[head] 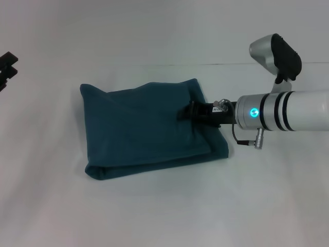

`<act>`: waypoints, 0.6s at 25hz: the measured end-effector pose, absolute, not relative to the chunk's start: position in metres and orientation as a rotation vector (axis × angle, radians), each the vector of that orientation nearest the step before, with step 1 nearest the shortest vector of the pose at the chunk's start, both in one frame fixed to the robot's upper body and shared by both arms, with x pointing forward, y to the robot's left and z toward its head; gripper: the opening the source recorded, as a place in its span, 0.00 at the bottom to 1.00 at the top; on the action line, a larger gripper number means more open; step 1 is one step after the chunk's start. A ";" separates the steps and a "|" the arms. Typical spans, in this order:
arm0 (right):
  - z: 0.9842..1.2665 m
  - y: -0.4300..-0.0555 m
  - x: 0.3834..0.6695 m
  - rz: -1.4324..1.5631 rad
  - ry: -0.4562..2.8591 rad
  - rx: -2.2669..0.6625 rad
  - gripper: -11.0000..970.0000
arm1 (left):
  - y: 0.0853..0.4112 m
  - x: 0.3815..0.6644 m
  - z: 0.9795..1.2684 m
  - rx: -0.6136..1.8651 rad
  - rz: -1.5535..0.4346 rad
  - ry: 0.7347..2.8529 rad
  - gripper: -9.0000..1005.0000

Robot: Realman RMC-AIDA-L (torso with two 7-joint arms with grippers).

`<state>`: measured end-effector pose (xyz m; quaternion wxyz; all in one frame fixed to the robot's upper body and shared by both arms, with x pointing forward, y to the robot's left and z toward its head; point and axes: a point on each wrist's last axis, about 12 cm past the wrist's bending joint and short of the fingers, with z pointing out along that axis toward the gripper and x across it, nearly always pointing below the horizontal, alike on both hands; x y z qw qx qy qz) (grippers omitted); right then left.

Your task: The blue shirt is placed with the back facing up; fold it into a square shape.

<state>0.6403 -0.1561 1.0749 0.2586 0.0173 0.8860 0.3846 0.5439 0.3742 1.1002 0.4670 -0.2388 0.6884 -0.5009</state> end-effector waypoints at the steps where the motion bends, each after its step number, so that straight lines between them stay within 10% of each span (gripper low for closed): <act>1: 1.076 -0.156 0.640 1.053 2.396 0.050 0.10 | 0.374 0.544 1.100 -0.586 -1.229 1.689 0.37; 15: 1.102 -0.158 0.643 1.191 2.350 -0.002 0.11 | 0.376 0.542 1.100 -0.596 -1.224 1.682 0.37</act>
